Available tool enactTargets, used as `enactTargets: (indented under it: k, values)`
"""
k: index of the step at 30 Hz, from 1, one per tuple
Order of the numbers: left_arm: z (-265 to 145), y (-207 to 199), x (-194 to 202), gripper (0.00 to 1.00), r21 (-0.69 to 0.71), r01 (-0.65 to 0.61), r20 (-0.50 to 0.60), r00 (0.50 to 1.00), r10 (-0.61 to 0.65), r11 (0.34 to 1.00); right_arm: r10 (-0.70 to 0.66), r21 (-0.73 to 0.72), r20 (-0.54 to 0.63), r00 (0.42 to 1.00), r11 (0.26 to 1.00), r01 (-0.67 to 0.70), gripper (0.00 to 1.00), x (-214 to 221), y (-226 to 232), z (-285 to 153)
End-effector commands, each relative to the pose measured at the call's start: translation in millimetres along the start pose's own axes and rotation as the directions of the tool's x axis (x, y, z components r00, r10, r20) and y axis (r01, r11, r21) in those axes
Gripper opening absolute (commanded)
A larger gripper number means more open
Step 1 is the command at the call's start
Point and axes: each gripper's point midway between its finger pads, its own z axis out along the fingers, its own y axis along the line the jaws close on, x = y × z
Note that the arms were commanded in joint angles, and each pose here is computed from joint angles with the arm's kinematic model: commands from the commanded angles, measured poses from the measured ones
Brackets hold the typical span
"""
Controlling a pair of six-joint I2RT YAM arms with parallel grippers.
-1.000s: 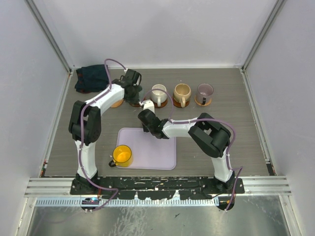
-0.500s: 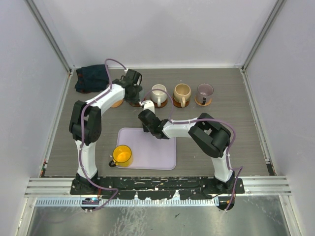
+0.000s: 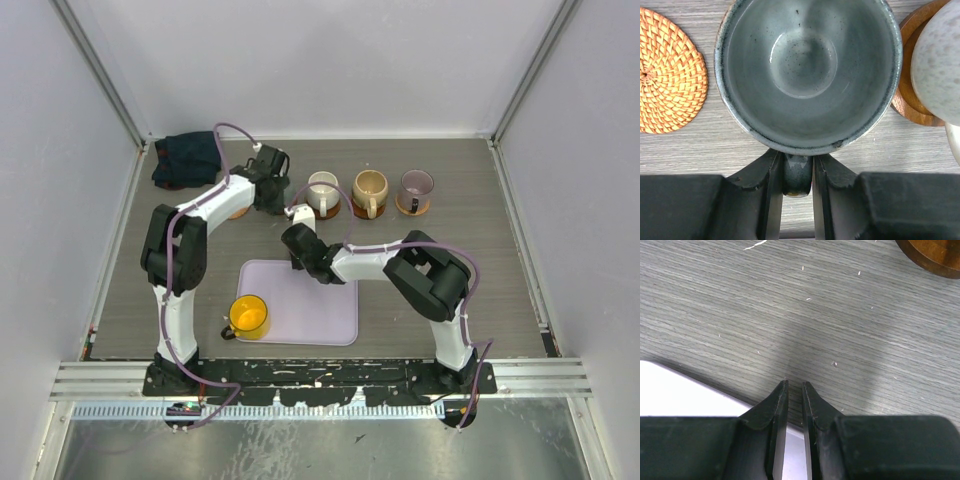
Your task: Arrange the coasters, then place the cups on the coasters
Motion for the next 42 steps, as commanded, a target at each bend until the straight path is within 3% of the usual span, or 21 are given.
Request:
enactTargets:
  k: [1, 3, 5, 7, 18, 27, 35, 42]
  values:
    - [0.0, 1.6, -10.5, 0.28, -0.007, 0.023, 0.052, 0.998, -0.023, 1.0, -0.002, 0.0, -0.018, 1.0, 1.0, 0.002, 0.23, 4.2, -0.8, -9.0]
    - [-0.7, 2.6, -9.1, 0.37, -0.01, 0.025, 0.052, 0.998, -0.024, 1.0, -0.003, -0.001, -0.017, 1.0, 1.0, 0.003, 0.23, 3.7, -0.3, -9.1]
    - [-2.3, 3.9, -8.7, 0.54, -0.015, 0.028, 0.053, 0.998, -0.027, 0.999, -0.003, -0.002, -0.017, 1.0, 1.0, 0.003, 0.23, 3.3, 0.1, -9.0]
    - [-3.9, 5.2, -9.0, 0.59, -0.018, 0.031, 0.056, 0.998, -0.03, 0.999, -0.004, -0.003, -0.018, 1.0, 1.0, 0.003, 0.23, 3.9, 0.3, -8.7]
    - [-19.3, 3.0, -14.9, 0.6, 0.004, 0.041, 0.084, 0.996, -0.041, 0.999, -0.009, -0.007, -0.018, 1.0, 1.0, 0.008, 0.23, 3.6, 1.1, -9.8]
    - [-68.3, 9.5, -26.8, 0.77, 0.038, 0.07, 0.188, 0.979, -0.076, 0.997, -0.014, -0.005, 0.001, 1.0, 1.0, 0.014, 0.23, -2.2, -1.1, -18.2]
    - [-139.3, 31.1, -28.3, 0.84, 0.054, 0.111, 0.322, 0.939, -0.122, 0.992, -0.062, 0.078, 0.142, 0.988, 0.996, 0.051, 0.23, -63.3, -11.4, -42.1]
    - [-176.9, 53.0, 28.6, 0.87, 0.061, 0.152, 0.327, 0.931, -0.163, 0.987, -0.039, 0.137, 0.283, 0.958, 0.991, 0.0, 0.27, -120.0, -36.0, -84.8]
